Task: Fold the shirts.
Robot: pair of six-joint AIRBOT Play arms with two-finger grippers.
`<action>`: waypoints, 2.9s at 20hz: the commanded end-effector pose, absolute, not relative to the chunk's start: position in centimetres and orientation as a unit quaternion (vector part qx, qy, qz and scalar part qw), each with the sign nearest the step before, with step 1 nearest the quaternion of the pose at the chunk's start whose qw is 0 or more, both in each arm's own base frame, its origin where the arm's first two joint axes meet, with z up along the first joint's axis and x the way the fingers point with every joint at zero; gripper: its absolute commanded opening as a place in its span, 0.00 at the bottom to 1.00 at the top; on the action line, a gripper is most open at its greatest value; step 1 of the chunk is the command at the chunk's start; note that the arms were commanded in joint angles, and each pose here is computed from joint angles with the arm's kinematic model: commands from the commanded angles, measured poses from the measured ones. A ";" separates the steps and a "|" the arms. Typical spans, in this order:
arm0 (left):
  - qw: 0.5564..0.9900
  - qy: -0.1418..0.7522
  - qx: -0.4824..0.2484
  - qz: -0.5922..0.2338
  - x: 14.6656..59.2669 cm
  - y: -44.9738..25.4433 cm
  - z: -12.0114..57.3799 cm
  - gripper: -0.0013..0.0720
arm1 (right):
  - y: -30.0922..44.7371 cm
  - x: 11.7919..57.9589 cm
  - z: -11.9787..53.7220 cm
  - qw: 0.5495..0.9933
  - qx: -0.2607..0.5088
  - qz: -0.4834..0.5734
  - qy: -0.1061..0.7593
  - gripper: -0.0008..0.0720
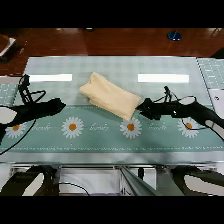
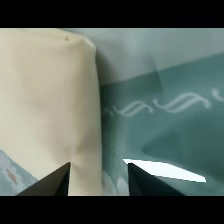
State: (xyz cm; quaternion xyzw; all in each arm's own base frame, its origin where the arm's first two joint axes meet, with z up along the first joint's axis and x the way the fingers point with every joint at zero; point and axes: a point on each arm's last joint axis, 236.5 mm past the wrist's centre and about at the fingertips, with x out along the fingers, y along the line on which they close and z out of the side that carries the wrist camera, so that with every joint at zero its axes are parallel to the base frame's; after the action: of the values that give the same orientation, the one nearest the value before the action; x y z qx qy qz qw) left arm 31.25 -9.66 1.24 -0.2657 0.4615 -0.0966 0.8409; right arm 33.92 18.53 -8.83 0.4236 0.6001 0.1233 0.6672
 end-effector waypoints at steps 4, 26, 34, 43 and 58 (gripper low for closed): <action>0.840 0.463 -0.268 -0.095 31.2 -9.7 1.2 0.04 | 23.9 37.6 -10.4 0.632 0.399 0.189 0.636 0.49; 0.838 0.466 -0.268 -0.094 31.2 -9.6 0.9 0.04 | 0.6 45.2 23.4 0.844 0.255 0.087 0.465 0.05; 0.841 0.461 -0.268 -0.093 31.5 -9.5 1.0 0.04 | -12.5 31.6 21.1 0.775 0.339 -0.138 0.515 0.05; 0.846 0.452 -0.269 -0.089 31.9 -9.3 1.3 0.04 | -18.3 11.0 12.2 0.614 0.417 -0.388 0.546 0.05; 0.902 0.338 -0.227 -0.148 41.4 -10.2 14.8 0.04 | -16.4 29.1 14.5 0.789 0.357 -0.186 0.464 0.05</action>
State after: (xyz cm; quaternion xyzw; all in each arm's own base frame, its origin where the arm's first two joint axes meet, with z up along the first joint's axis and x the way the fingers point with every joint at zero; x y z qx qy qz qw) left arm 37.93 -9.15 8.95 -0.2492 0.3760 -0.1150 0.8850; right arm 15.57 -20.27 10.53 0.3429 0.5557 -0.3667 0.6627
